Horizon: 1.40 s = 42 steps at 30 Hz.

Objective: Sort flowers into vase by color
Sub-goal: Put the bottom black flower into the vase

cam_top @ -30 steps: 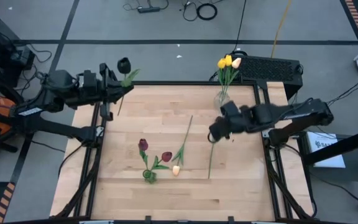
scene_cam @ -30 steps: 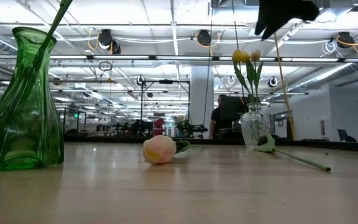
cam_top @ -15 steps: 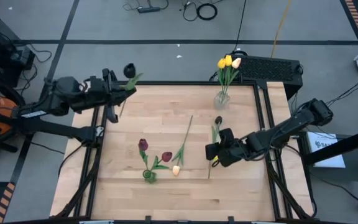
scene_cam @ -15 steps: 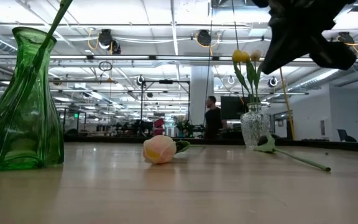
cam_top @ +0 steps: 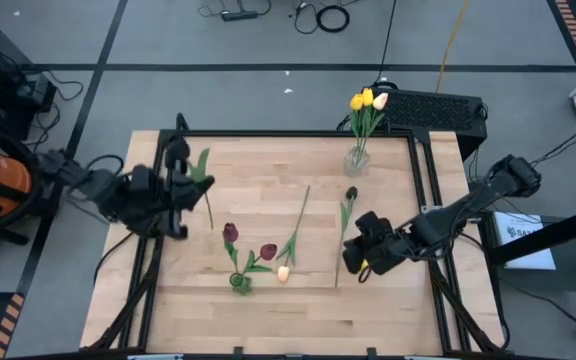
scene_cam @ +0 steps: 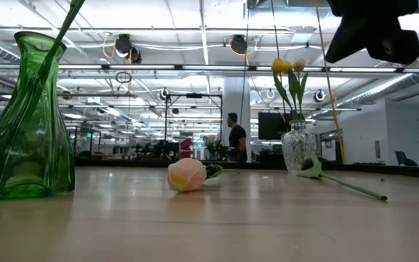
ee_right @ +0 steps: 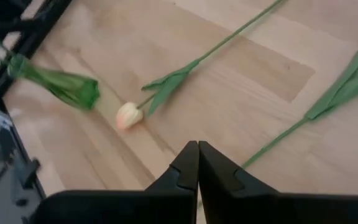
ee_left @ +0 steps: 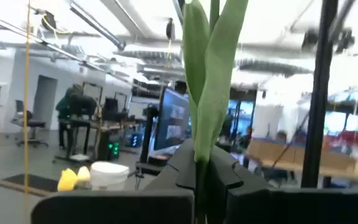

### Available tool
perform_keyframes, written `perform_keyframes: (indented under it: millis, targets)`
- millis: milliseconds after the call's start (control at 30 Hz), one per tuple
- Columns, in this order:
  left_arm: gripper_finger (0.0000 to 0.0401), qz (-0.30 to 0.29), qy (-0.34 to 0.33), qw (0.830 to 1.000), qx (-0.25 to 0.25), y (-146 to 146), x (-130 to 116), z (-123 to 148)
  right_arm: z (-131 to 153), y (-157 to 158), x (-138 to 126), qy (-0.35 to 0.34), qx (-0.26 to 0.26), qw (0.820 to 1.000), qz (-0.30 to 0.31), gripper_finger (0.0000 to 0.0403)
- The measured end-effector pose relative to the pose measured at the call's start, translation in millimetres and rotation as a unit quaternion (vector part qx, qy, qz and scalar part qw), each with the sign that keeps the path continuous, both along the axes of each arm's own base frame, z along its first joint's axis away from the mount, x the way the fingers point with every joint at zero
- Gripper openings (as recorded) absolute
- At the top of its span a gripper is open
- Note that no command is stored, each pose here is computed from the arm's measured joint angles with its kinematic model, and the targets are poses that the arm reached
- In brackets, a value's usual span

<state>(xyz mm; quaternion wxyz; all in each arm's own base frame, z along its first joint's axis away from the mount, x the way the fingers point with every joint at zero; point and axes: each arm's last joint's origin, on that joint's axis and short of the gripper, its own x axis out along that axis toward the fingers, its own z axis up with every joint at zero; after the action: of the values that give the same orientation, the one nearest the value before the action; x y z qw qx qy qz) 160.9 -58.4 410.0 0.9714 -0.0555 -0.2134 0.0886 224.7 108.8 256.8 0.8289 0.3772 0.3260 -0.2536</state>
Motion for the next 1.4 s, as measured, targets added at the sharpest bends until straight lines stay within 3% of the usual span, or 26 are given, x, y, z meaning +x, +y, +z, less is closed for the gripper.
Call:
perform_keyframes:
  millis: [133,300,467,733,933,1233,1400]
  targets:
    - [0.0005,0.014,0.026,1.0,0.012,-32,4,12,2,1,-8,0.016,-0.021,0.999,0.026,0.0]
    - [0.0005,0.04,0.07,0.996,0.027,-81,21,3,1,0,-11,0.032,-0.04,0.998,0.042,0.0]
    - [0.0005,0.022,0.022,0.999,0.029,-118,25,-6,1,0,-11,0.039,-0.05,0.996,0.068,0.0]
    - [0.0005,0.058,0.005,0.996,0.07,-163,24,-38,1,2,-11,0.047,-0.05,0.993,0.091,0.0]
    - [0.0005,0.066,0.018,0.992,0.105,-168,23,-73,1,3,-11,0.045,-0.048,0.993,0.093,0.0]
    - [0.0005,0.066,0.024,0.995,0.074,-143,41,-108,1,3,-12,0.049,-0.037,0.993,0.098,0.0]
    - [0.0006,0.038,0.022,0.998,0.041,-137,42,-124,1,4,-11,0.047,-0.036,0.993,0.098,0.0]
